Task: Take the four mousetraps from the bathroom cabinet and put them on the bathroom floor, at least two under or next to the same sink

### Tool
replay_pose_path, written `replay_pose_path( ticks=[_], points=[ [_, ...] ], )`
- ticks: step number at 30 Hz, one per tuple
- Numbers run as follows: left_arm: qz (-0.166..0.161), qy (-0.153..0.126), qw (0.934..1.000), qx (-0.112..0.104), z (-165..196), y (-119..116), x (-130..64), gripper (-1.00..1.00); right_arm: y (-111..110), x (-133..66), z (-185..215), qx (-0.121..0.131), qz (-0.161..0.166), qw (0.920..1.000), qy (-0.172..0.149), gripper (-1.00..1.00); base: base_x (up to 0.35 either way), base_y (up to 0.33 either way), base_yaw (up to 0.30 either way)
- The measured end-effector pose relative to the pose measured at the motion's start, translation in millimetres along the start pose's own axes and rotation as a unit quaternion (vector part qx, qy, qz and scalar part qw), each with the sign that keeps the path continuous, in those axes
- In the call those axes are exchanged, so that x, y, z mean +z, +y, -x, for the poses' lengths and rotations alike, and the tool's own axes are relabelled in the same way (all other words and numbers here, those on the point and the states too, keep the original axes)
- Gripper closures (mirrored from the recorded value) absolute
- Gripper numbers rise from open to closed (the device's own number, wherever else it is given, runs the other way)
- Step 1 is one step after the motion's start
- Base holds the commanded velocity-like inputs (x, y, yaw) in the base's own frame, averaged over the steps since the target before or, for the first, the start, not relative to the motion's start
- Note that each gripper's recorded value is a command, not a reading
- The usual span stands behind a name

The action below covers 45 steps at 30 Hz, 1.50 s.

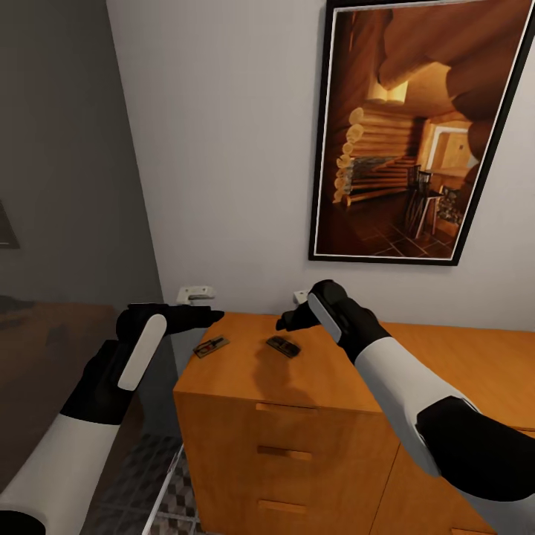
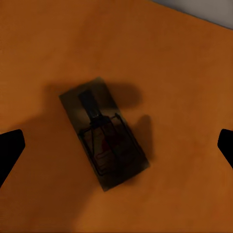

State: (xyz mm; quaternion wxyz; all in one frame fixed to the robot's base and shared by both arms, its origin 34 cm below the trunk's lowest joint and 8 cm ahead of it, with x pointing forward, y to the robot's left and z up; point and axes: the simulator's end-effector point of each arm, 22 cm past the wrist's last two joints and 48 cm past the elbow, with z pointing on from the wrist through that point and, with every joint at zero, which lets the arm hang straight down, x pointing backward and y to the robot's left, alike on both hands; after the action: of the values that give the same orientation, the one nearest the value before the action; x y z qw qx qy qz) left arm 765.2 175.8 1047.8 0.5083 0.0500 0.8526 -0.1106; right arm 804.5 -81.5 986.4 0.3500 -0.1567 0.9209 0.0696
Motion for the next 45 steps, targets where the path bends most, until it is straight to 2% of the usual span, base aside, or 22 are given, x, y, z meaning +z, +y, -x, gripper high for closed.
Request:
replay_pose_path(
  ticks=[45],
  points=[
    [0.0, 0.001, 1.0, 0.0, -0.6, 0.2, 0.4, -1.0, 4.9, 3.8, -4.5, 0.0, 0.002, 1.0, 0.008, -1.0, 0.022, 0.0, 0.0]
  ],
)
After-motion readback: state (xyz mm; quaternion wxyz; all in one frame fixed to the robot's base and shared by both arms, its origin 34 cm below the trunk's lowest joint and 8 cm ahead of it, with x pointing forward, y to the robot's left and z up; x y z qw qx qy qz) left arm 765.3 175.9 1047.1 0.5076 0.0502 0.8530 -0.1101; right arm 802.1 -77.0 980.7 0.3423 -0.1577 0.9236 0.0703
